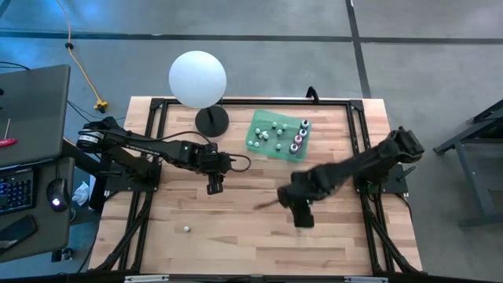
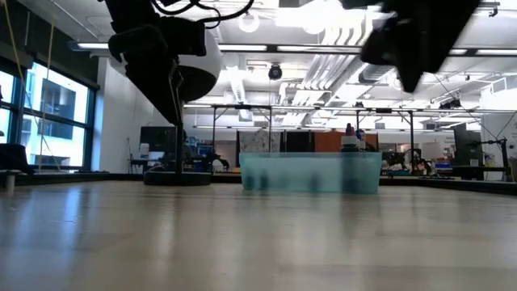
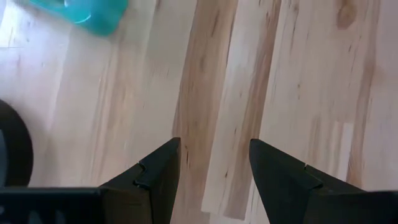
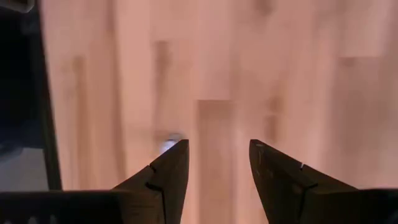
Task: Pick & Place food coloring
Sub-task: Put the small green food coloring bottle into the green bin
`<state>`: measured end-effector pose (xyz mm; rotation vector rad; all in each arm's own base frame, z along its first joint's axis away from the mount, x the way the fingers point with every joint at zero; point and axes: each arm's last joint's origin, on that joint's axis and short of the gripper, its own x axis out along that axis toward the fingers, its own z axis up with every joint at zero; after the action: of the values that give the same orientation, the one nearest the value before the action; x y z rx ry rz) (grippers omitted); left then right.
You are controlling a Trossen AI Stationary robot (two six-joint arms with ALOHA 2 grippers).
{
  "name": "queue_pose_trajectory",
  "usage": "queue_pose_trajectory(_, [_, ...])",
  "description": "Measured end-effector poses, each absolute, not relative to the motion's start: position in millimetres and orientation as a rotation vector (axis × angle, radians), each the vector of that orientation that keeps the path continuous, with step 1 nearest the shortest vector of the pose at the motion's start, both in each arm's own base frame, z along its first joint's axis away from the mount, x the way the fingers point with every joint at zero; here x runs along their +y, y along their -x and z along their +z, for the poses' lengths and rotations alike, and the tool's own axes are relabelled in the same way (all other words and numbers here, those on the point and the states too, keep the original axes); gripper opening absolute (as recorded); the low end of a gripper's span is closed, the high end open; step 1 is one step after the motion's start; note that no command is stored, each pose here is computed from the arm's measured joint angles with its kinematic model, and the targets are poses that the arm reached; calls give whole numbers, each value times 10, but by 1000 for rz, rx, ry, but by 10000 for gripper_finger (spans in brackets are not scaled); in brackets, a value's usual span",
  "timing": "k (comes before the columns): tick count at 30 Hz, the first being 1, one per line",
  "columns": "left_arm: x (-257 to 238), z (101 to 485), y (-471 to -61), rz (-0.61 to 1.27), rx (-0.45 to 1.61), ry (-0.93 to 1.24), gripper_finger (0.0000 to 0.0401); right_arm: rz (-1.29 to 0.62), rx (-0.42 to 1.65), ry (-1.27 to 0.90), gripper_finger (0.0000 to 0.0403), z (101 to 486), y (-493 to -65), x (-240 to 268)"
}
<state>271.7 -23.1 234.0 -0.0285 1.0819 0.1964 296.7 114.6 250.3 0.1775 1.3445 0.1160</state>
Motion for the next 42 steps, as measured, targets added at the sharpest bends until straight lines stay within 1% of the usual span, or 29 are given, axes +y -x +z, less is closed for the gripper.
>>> queue_pose_trajectory(7, [-226, 2208, -2669, 197, 1109, 23, 186, 286, 1307, -119, 161, 1993, -2675, 1593])
queue_pose_trajectory(10, [-224, 2141, -2652, 197, 1110, 23, 186, 282, 1282, -81, 161, 1877, -2603, 1656])
queue_pose_trajectory(15, [-223, 2114, -2638, 197, 1119, 22, 186, 237, 1298, -80, 161, 1783, -2548, 1633])
queue_pose_trajectory(19, [-226, 2118, -2646, 191, 1111, 27, 186, 260, 1248, -106, 161, 1712, -2560, 1636])
queue_pose_trajectory(23, [-232, 2119, -2649, 174, 1110, 39, 186, 282, 1202, -122, 161, 1719, -2592, 1659])
queue_pose_trajectory(31, [-232, 2119, -2651, 173, 1108, 40, 186, 263, 1188, -105, 161, 1718, -2598, 1653])
queue_pose_trajectory(38, [-232, 2119, -2651, 173, 1109, 40, 186, 268, 1198, -115, 161, 1704, -2600, 1659])
queue_pose_trajectory(42, [-232, 2119, -2651, 173, 1108, 40, 186, 284, 1253, -121, 161, 1584, -2616, 1681])
